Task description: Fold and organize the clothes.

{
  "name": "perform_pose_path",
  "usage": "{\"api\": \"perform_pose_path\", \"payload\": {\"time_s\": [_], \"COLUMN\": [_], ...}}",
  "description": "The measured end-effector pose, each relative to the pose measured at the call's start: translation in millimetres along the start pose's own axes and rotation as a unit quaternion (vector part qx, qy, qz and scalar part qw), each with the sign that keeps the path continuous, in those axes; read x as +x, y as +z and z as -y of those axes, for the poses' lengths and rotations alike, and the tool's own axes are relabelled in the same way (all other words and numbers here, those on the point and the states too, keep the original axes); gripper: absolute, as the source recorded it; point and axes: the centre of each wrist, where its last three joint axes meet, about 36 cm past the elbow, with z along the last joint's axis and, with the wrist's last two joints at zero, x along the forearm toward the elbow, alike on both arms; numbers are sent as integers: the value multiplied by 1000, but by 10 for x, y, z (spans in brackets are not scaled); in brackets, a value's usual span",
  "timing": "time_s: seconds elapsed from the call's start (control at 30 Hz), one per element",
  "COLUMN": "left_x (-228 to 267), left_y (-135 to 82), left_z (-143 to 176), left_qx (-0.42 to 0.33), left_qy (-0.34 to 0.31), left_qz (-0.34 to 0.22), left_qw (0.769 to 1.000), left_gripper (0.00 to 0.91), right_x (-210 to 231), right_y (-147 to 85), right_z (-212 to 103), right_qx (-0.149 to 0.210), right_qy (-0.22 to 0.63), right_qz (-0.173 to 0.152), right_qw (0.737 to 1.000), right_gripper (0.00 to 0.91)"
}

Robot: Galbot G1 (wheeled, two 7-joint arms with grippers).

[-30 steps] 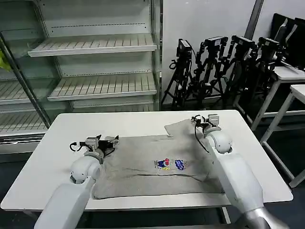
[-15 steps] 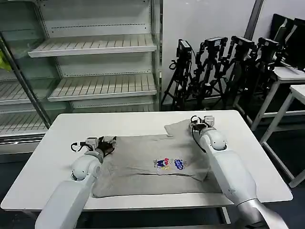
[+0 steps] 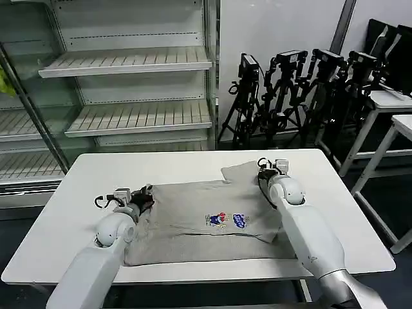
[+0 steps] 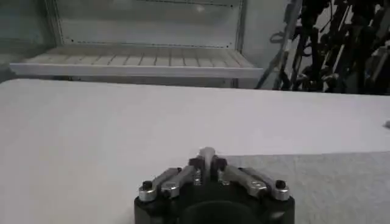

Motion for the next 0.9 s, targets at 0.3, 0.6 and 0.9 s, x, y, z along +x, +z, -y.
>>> {"api": "perform_pose_path", "payload": {"time_s": [0.3, 0.6, 0.9], "left_x": [17, 106, 232], "left_y": [-1, -15, -71], "left_z": [5, -21, -69], "left_qx": [12, 32, 38], "left_qy": [10, 21, 24], "left_qz": [1, 12, 25], "left_qw": [1000, 999, 999], "left_gripper": [10, 10, 10], "right_x": [-22, 96, 251], "right_y": [23, 3, 14], "right_z": [-17, 55, 49], "right_qx": [-21, -35, -21], "right_qy": [-2, -1, -14], "right_qz": [16, 78, 104], "right_qw": [1000, 996, 994], "right_gripper": [0, 0, 907]}}
